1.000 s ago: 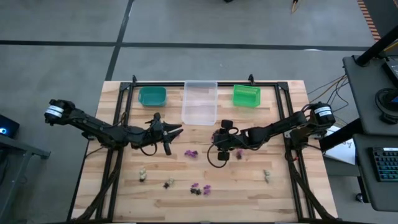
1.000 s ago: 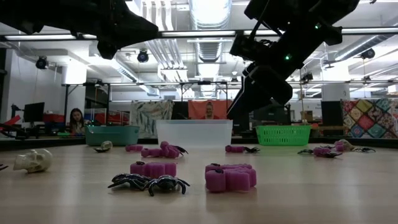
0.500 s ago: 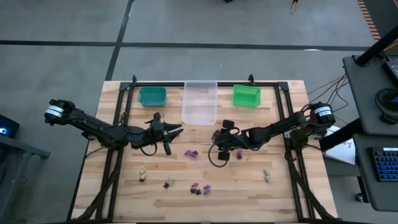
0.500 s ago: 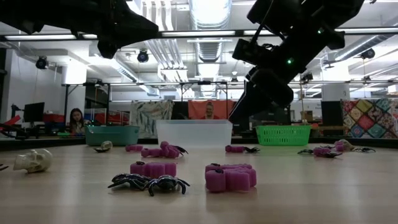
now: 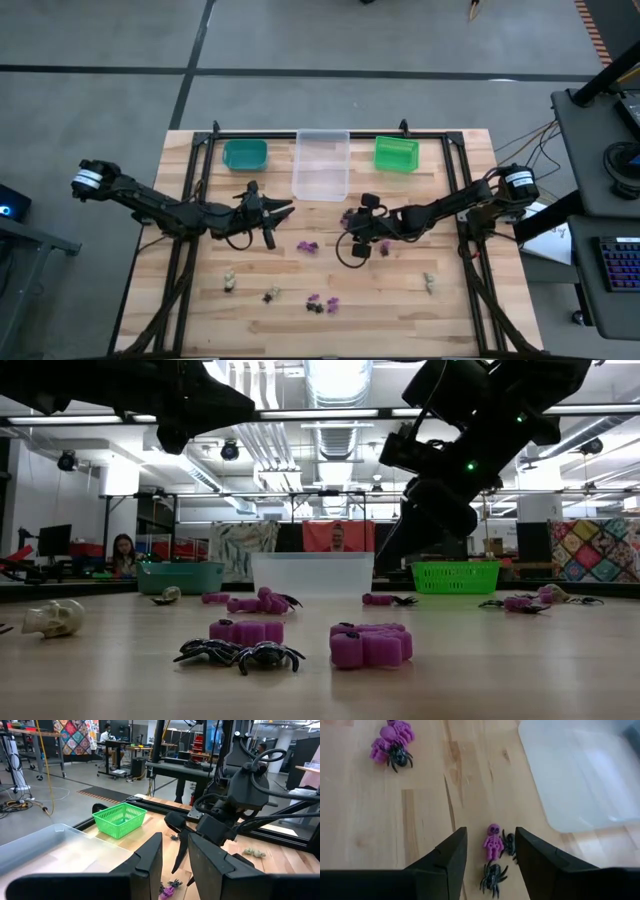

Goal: Sort Halloween decoration
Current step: Put the violet skeleton toy into the transparent bin

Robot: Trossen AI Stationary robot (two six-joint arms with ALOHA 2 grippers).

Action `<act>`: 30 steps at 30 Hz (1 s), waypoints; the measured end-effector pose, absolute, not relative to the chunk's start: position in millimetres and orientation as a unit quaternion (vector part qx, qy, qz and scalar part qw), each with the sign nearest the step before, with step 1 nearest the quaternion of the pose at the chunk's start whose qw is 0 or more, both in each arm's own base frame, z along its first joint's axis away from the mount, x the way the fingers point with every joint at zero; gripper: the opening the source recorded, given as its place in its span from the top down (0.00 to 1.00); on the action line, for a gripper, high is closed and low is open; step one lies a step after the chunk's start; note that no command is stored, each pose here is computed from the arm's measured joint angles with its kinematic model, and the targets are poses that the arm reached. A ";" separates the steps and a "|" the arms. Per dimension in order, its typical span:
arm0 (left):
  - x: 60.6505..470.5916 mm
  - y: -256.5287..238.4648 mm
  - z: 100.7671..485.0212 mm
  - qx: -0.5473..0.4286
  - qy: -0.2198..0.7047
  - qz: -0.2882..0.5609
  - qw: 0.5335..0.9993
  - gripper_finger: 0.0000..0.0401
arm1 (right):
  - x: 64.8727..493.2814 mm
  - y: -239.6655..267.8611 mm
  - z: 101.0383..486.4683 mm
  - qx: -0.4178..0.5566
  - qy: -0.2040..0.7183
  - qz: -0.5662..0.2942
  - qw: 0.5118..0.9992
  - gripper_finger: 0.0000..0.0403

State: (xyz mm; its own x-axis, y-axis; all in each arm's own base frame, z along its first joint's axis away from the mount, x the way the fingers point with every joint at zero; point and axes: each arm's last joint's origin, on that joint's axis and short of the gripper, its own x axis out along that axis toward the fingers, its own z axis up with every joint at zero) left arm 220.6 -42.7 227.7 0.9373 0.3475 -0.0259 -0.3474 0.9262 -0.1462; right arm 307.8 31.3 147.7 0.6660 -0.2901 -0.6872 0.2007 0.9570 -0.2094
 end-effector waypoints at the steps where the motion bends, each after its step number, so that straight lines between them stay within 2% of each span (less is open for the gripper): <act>1: 220.6 -42.8 227.7 -0.075 0.000 0.177 0.981 0.81 | 307.0 31.3 146.8 -0.053 0.388 -0.136 0.910 0.60; 14: 220.5 -42.7 228.2 -0.050 0.002 0.177 0.983 0.81 | 313.8 31.2 130.9 -0.063 0.388 -0.151 0.907 0.53; 22: 218.6 -41.4 232.5 -0.037 -0.006 0.186 0.982 0.81 | 322.4 32.4 113.2 -0.059 0.397 -0.154 0.903 0.55; 30: 218.5 -41.2 234.2 -0.020 -0.011 0.190 0.981 0.81 | 324.1 31.2 113.4 -0.051 0.396 -0.159 0.903 0.58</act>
